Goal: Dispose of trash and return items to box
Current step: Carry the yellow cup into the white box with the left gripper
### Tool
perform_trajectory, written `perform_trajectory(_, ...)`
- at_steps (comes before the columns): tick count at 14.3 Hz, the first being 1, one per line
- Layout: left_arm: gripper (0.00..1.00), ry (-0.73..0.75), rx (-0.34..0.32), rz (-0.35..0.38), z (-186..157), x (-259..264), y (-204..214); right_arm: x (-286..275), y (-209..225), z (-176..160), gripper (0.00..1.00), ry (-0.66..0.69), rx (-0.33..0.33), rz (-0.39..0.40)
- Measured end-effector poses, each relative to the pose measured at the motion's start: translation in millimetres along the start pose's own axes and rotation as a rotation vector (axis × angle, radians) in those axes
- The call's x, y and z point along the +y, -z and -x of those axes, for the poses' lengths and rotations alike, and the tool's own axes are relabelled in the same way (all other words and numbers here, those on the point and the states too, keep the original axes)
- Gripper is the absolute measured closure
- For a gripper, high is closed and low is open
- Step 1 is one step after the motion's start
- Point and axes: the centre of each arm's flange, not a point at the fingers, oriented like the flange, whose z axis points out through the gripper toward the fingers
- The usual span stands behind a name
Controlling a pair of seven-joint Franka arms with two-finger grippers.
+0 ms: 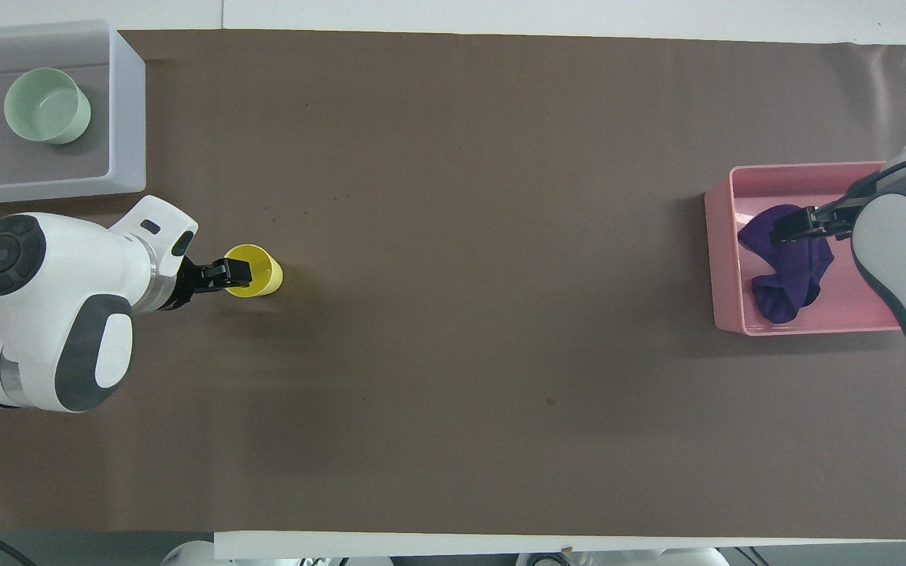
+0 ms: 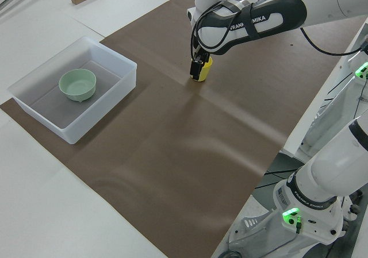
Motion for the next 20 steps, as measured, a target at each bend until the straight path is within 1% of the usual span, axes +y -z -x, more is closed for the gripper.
perform_trajectory(1, 0.11, 0.01, 0.002, -0.001, -1.4, 0.0, -4.0, -16.7, 5.9, -4.3, 0.0, 0.02, -0.003, 0.002)
perform_trajectory(3, 0.39, 0.022, 0.007, 0.0, -2.8, 0.2, -7.1, -49.8, 24.4, -11.3, 0.0, 0.043, -0.01, 0.007)
perform_trajectory(4, 0.5, 0.03, 0.009, 0.001, -3.3, 0.5, -6.5, -61.7, 35.3, -12.7, 0.0, 0.048, -0.017, 0.008)
perform_trajectory(6, 0.72, 0.054, 0.021, 0.007, -6.8, 2.6, -1.5, -68.0, 57.9, -11.6, 0.0, 0.052, -0.034, 0.006)
perform_trajectory(7, 0.86, 0.062, 0.031, 0.013, -12.0, 5.6, 5.7, -67.1, 70.9, -9.3, 0.0, 0.05, -0.049, 0.005)
perform_trajectory(8, 0.98, 0.073, 0.037, 0.018, -20.9, 11.1, 19.7, -65.5, 85.3, -5.4, 0.0, 0.048, -0.067, 0.008)
perform_trajectory(10, 0.98, 0.101, 0.026, 0.023, -46.6, 24.0, 70.7, -64.8, 113.9, 4.7, 0.0, 0.047, -0.09, 0.014)
perform_trajectory(12, 0.98, 0.148, 0.037, 0.029, -81.8, 18.1, 146.3, -67.4, 137.8, 18.7, 0.0, 0.049, -0.098, 0.014)
perform_trajectory(13, 0.98, 0.183, 0.046, 0.024, -102.3, -1.4, 180.5, -68.3, 145.9, 24.9, 0.0, 0.049, -0.096, 0.014)
perform_trajectory(14, 0.98, 0.203, 0.052, 0.011, -122.9, -28.4, 204.7, -69.0, 151.2, 30.2, 0.0, 0.049, -0.098, 0.013)
perform_trajectory(15, 0.98, 0.209, 0.063, -0.003, -144.0, -61.5, 220.2, -69.7, 154.7, 35.4, 0.0, 0.05, -0.108, 0.012)
perform_trajectory(16, 0.98, 0.212, 0.076, -0.013, -162.9, -96.1, 226.0, -70.1, 157.8, 39.5, 0.0, 0.05, -0.113, 0.011)
perform_trajectory(18, 0.98, 0.219, 0.1, -0.027, -194.2, -154.3, 219.6, -70.8, 164.9, 45.3, 0.0, 0.05, -0.107, 0.012)
perform_trajectory(20, 0.98, 0.228, 0.147, -0.04, -224.6, -188.2, 202.4, -71.5, 171.9, 50.8, 0.0, 0.051, -0.098, 0.013)
